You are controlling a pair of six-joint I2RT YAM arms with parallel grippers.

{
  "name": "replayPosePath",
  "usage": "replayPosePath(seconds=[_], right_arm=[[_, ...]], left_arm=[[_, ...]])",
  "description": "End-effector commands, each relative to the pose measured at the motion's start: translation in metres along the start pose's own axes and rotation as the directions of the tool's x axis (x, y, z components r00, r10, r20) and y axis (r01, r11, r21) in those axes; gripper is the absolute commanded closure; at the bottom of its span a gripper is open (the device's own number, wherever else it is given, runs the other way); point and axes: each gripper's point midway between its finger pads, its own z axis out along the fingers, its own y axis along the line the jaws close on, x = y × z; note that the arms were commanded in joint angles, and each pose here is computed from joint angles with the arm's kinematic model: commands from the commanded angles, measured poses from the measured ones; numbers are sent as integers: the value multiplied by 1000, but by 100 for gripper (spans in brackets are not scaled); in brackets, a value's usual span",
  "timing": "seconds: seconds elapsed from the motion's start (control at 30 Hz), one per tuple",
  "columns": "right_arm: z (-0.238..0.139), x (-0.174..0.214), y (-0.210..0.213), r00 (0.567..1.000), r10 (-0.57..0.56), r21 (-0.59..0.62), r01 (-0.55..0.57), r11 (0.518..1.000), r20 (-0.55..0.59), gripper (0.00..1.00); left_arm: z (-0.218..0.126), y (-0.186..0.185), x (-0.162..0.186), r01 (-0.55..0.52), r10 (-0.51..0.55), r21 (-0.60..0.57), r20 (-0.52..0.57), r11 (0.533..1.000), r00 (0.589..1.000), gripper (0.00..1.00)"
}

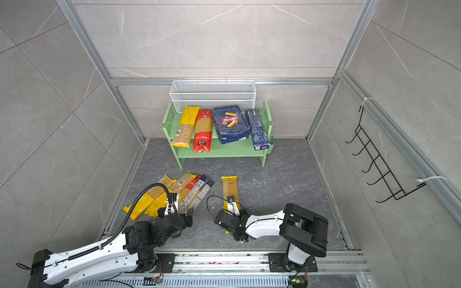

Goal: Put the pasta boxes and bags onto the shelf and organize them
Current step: 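Close the right gripper on the yellow end of the PASTATIME bag, then lift the PASTATIME bag upright off the floor with the right gripper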

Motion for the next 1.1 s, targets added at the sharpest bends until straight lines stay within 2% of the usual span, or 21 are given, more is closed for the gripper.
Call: replayPosePath(seconds=[0.0,0.1,0.2,0.47,0.77,1.07], right_arm=[[14,90,-32,966,-39,57,56,997,-256,31],[18,103,-35,961,-47,67,67,995,-271,53],[17,108,-36,959,-66,76,91,993,-274,68],[-2,94,-31,976,-41,15,45,999,-215,99],[-47,38,-32,996,-31,-23,30,999,-81,100],[-73,-9,-32,998,-63,16,63,998,20,100]], left_arm=[[-5,1,-13,18,-18,-19,31,1000,999,0],[-8,2,-17,11,-11,-21,40,1000,999,0],[-10,4,-19,6,-4,-30,42,1000,999,0],[-15,12,-20,21,-19,-38,51,999,999,0],[-22,14,-31,10,-7,-43,72,999,997,0],[-21,7,-36,-3,6,-35,81,999,997,0]])
